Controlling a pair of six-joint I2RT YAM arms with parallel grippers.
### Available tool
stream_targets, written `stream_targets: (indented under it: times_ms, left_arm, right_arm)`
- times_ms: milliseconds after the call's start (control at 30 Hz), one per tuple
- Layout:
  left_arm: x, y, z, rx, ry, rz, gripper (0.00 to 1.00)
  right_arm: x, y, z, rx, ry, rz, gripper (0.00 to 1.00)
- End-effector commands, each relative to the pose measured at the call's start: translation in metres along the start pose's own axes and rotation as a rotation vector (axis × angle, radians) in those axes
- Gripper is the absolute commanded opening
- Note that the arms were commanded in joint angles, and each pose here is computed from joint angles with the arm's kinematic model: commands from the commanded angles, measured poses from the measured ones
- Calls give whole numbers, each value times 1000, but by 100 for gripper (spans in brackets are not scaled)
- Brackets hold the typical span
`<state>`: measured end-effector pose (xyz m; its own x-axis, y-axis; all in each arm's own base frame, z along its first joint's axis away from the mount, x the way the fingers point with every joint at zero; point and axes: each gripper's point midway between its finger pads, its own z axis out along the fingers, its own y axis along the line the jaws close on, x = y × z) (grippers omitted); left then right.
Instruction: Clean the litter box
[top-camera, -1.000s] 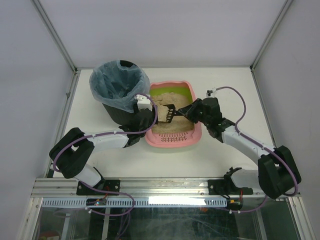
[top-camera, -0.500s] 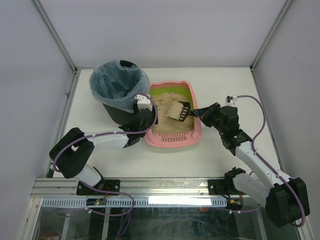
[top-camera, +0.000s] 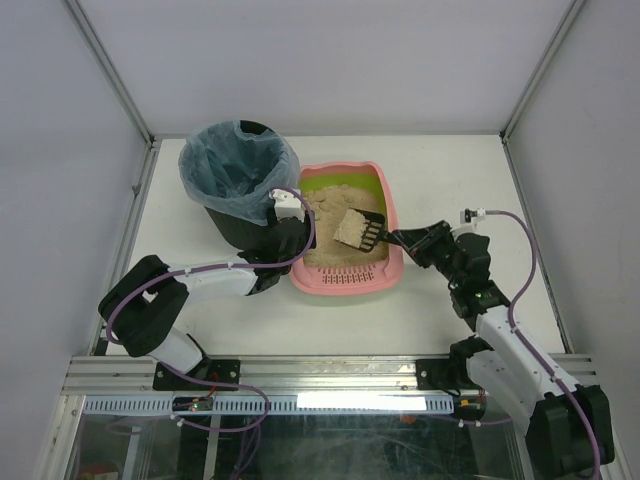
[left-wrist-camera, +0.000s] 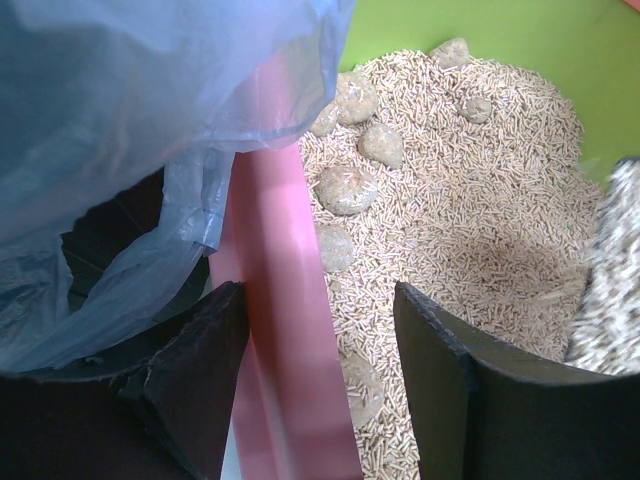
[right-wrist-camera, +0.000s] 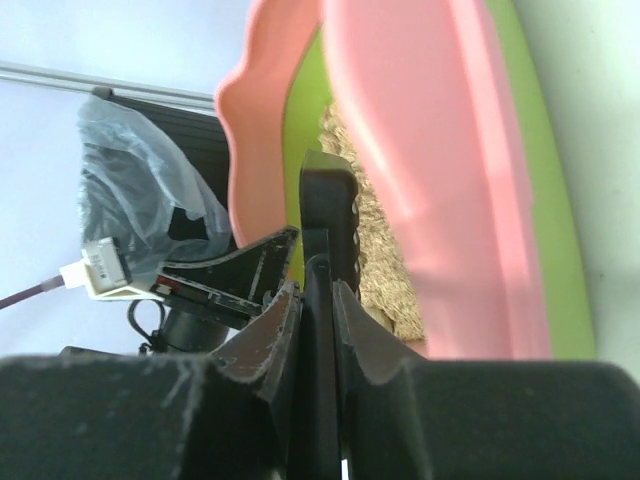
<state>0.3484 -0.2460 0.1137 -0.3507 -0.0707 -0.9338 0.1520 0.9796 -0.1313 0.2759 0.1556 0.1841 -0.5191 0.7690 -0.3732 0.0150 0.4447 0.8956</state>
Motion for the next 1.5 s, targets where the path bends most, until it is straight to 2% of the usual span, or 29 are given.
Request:
stream_targets:
  times_ms: [0, 100, 233, 367, 467, 567, 600, 667, 767, 800, 900, 1000, 1067, 1133, 1233, 1467]
  left_arm:
    - [-13, -37, -4, 140, -18, -51, 59]
    - [-14, -35, -5, 133, -22, -50, 59]
    - [-14, -36, -4, 136, -20, -50, 59]
    - [-14, -37, -5, 138, -20, -51, 59]
    - [-14, -36, -5, 137, -20, -52, 60]
    - [-13, -38, -5, 144, -17, -51, 59]
    - [-14, -37, -5, 142, -18, -51, 59]
    - [-14, -36, -5, 136, -21, -51, 60]
    - [-13, -38, -4, 143, -15, -50, 59]
    - [-13, -38, -4, 145, -15, -49, 59]
    - [-13, -37, -4, 139, -17, -50, 60]
    - [-11, -41, -4, 157, -9, -45, 60]
    - [-11, -43, -4, 167, -6, -40, 60]
    - [-11, -45, -5, 180, -7, -41, 60]
    - [-11, -53, -8, 218, -6, -33, 59]
    - [-14, -68, -19, 298, -36, -27, 59]
  right_arm:
    - [-4, 26, -2, -181, 19, 110, 0]
    - [-13, 22, -5, -187, -13, 139, 0]
    - [-7, 31, -7, -236, 57, 115, 0]
    - [-23, 4, -12, -163, -49, 210, 0]
    - [-10, 22, -10, -242, 79, 159, 0]
    - [-27, 0, -11, -172, -25, 248, 0]
    - [-27, 6, -11, -187, -15, 216, 0]
    - [-16, 26, -10, -250, 92, 141, 0]
    - [-34, 8, -13, -193, -22, 228, 0]
    - [-34, 10, -14, -200, -20, 219, 0]
    - [-18, 34, -12, -272, 116, 119, 0]
    - [-36, 13, -15, -205, -15, 196, 0]
    - [-25, 31, -14, -243, 63, 99, 0]
    - [-18, 27, -11, -205, 112, 84, 0]
    - [-33, 6, -14, -57, 3, 48, 0]
    - [-50, 11, -9, 162, -27, -162, 0]
